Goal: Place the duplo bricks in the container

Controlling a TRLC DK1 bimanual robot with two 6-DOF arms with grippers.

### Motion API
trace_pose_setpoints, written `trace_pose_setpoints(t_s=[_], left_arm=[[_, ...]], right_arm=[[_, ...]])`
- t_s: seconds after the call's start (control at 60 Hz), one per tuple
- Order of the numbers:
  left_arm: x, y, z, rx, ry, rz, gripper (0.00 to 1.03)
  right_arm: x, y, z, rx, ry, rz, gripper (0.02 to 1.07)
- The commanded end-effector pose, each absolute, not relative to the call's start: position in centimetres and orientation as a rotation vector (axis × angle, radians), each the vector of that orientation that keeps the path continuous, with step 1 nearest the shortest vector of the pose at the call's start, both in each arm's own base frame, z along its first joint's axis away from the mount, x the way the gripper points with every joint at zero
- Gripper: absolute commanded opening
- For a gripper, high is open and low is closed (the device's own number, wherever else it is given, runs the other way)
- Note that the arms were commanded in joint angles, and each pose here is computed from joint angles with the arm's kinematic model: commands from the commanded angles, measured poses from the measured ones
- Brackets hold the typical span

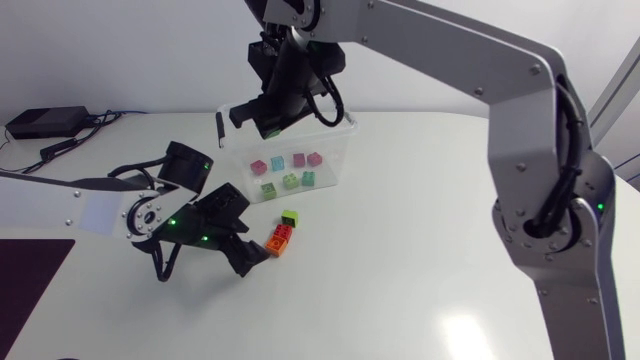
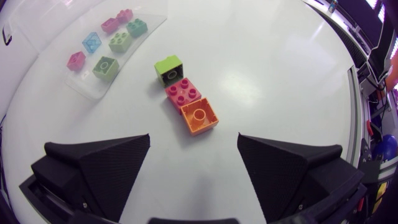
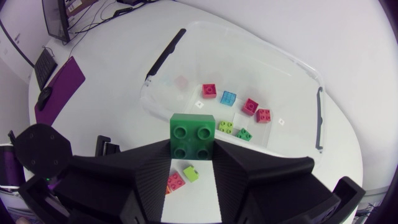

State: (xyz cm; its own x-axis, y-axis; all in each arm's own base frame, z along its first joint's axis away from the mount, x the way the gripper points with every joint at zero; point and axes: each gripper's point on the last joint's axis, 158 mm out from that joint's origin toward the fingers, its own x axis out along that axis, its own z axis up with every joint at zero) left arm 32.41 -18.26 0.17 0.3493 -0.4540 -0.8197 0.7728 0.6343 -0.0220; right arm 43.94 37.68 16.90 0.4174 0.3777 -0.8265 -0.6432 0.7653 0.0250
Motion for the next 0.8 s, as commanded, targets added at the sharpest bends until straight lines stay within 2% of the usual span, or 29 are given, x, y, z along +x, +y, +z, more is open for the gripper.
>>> trace_pose_setpoints(t_s=[0.0, 0.267, 0.783], left_arm=[[32.2, -18.8, -1.1, 0.399, 0.936, -0.822, 0.98], [32.7, -19.5, -1.6, 0.408, 0.933, -0.818, 0.98], [32.6, -19.4, -2.1, 0.408, 0.939, -0.815, 0.98]], right_arm=[[44.9, 37.6, 16.6, -0.295, 0.948, 0.625, 0.27], [45.6, 38.1, 16.5, -0.282, 0.942, 0.617, 0.27], [49.0, 35.0, 16.0, -0.233, 0.949, 0.539, 0.27]])
